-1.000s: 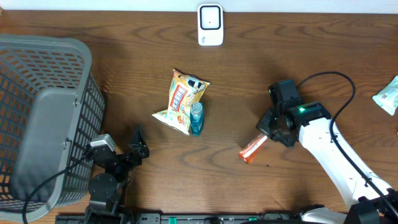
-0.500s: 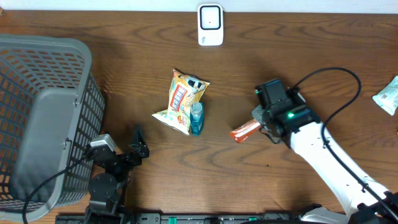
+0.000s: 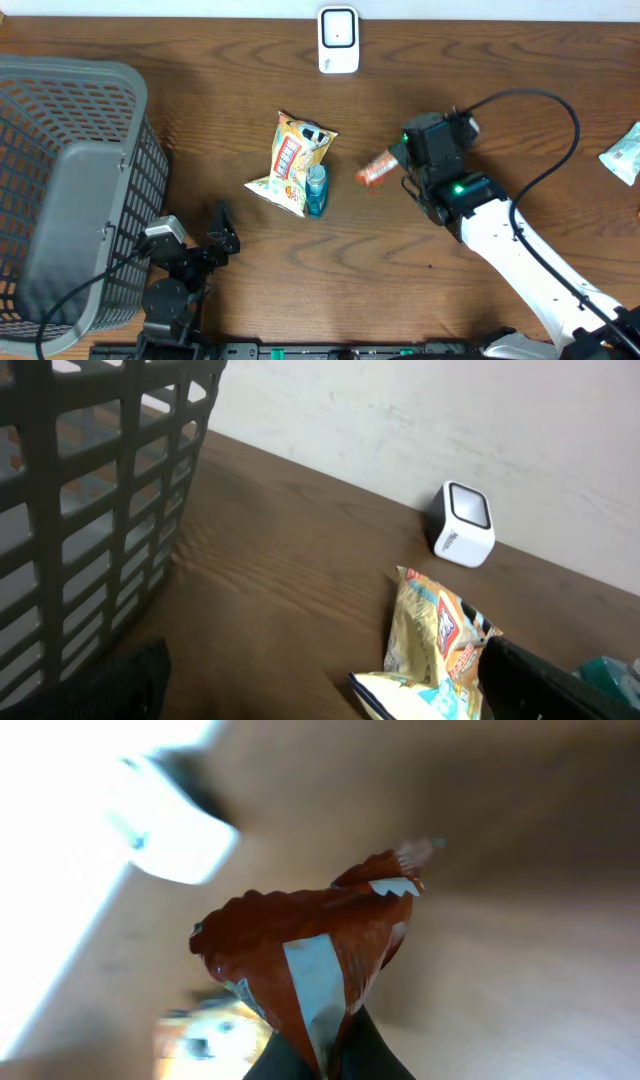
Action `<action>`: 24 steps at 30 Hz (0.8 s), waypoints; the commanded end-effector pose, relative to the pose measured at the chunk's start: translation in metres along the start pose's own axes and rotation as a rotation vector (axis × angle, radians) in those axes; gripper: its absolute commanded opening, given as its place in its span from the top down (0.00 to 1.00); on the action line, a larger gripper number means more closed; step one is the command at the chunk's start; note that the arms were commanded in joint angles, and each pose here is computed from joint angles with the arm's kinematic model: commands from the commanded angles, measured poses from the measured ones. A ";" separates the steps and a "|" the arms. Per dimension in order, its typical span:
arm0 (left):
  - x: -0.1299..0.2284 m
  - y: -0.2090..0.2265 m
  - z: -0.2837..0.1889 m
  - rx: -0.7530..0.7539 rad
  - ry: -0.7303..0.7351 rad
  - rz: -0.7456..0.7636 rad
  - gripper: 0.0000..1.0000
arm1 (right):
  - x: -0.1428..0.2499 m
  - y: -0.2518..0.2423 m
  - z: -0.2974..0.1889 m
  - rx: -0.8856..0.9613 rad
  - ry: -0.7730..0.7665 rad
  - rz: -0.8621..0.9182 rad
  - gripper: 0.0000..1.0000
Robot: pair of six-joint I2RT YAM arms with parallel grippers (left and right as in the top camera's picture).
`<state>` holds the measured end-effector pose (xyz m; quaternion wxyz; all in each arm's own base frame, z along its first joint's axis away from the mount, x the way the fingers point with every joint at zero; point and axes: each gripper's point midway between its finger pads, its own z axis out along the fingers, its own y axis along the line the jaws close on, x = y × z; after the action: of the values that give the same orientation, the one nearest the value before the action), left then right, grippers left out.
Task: Scan the item barcode
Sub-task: 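Carry the candy bar up to the white scanner window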
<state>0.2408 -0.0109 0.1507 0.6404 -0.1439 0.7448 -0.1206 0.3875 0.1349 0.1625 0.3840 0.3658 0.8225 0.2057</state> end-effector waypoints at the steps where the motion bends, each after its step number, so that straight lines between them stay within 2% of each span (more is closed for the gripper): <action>1: 0.013 0.009 0.002 -0.031 0.030 0.019 0.02 | -0.016 0.027 0.003 -0.110 -0.071 -0.070 0.99; 9: 0.013 0.009 0.002 -0.031 0.030 0.019 0.02 | -0.027 0.105 0.043 -0.497 -0.202 -0.183 0.99; 14: 0.013 0.009 0.002 -0.031 0.030 0.019 0.02 | -0.047 0.128 0.061 -0.751 -0.397 -0.235 0.99; 18: 0.013 0.009 0.002 -0.031 0.030 0.019 0.02 | -0.058 0.138 0.089 -0.835 -0.464 -0.224 0.99; 24: 0.013 0.009 0.002 -0.031 0.030 0.018 0.02 | -0.070 0.181 0.131 -0.959 -0.510 -0.250 0.99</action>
<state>0.2408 -0.0108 0.1509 0.6407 -0.1440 0.7445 -0.1205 0.5867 0.1949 0.2027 0.6924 0.1258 0.5856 0.4023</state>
